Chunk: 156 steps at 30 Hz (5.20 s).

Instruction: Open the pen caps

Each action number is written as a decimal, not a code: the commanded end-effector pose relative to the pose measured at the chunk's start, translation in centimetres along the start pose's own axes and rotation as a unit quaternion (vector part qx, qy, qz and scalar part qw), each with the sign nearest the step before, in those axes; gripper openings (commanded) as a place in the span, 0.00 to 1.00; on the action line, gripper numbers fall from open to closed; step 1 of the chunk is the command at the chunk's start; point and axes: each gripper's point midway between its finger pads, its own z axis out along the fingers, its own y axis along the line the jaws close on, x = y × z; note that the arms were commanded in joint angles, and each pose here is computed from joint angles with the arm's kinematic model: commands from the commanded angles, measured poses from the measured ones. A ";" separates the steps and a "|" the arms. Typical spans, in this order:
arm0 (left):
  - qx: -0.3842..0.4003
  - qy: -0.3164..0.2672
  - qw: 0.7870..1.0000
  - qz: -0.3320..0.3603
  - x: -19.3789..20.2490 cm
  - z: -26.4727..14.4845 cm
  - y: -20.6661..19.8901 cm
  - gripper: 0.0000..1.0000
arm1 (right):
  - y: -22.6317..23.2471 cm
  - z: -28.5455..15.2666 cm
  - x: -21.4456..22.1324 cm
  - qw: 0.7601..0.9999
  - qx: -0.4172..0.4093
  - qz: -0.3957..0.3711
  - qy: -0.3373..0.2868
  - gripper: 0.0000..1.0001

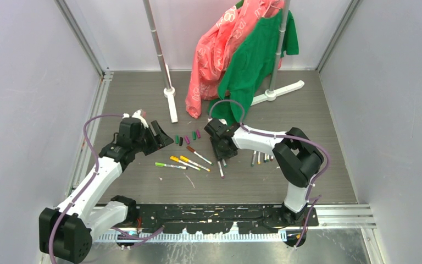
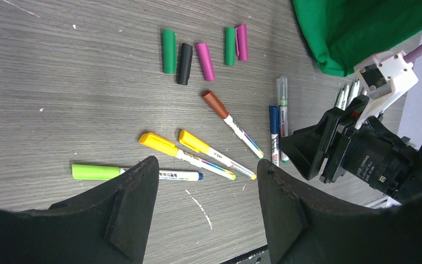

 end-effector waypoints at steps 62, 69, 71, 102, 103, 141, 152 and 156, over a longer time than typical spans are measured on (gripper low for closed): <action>0.051 0.040 0.994 -0.087 0.4 1.5 -6.1 0.65 | 5.7 -10.0 -2.5 0.987 -0.146 0.041 -0.061 0.01; 0.054 0.062 0.994 -0.076 1.3 3.1 -7.6 0.65 | 9.5 -11.8 -2.6 0.978 -0.198 0.024 -0.060 0.01; 0.054 0.067 0.994 -0.074 1.5 3.4 -7.8 0.65 | 10.3 -12.3 -2.7 0.976 -0.208 0.020 -0.059 0.01; 0.083 0.089 0.990 -0.076 2.9 4.9 -9.7 0.41 | 14.7 -14.1 -4.4 0.962 -0.267 0.013 -0.059 0.01; 0.083 0.089 0.990 -0.076 2.9 4.9 -9.7 0.37 | 14.8 -14.0 -4.4 0.962 -0.267 0.013 -0.059 0.01; 0.075 0.075 0.992 -0.072 2.2 4.0 -9.6 0.00 | 15.4 -11.8 -4.7 0.963 -0.261 0.027 -0.055 0.11; 0.014 0.041 0.993 -0.113 0.4 5.2 -6.7 0.00 | 13.3 -11.4 -2.7 0.971 -0.232 0.034 -0.045 0.01; 0.014 0.034 0.989 -0.143 -0.4 5.9 -6.1 0.00 | 12.5 -11.4 -1.8 0.972 -0.229 0.041 -0.044 0.01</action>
